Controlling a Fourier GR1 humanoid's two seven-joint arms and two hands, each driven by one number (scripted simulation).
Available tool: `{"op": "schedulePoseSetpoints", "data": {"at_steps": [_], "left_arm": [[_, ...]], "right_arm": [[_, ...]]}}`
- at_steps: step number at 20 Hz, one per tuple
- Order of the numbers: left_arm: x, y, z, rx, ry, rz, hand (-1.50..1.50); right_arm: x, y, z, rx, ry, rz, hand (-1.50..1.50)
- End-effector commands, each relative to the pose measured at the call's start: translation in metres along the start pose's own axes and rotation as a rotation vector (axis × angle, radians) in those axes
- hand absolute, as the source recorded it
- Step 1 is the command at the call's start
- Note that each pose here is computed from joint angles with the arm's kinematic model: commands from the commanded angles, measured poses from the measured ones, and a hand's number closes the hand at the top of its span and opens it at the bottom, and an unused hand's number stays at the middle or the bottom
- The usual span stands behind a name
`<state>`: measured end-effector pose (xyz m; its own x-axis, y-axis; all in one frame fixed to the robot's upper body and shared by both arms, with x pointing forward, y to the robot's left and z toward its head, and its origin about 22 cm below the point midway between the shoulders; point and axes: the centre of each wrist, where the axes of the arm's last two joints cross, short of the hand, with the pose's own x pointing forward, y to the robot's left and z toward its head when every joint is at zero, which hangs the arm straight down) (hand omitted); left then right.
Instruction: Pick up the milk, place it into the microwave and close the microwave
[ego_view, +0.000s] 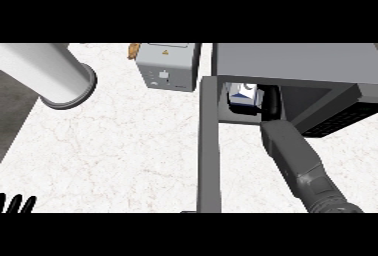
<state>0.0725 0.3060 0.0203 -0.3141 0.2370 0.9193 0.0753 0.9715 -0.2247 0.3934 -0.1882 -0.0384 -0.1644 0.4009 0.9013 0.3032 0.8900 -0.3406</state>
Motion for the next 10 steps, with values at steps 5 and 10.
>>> {"op": "schedulePoseSetpoints", "data": {"at_steps": [5,10], "left_arm": [[-0.003,-0.003,-0.006,-0.016,-0.002,0.021,-1.5],[-0.002,-0.002,-0.005,-0.04,-0.001,0.018,-1.5]], "right_arm": [[-0.001,-0.021,-0.017,-0.048,-0.101,0.164,1.5],[0.01,-0.027,-0.033,-0.071,-0.147,0.221,1.5]]}}
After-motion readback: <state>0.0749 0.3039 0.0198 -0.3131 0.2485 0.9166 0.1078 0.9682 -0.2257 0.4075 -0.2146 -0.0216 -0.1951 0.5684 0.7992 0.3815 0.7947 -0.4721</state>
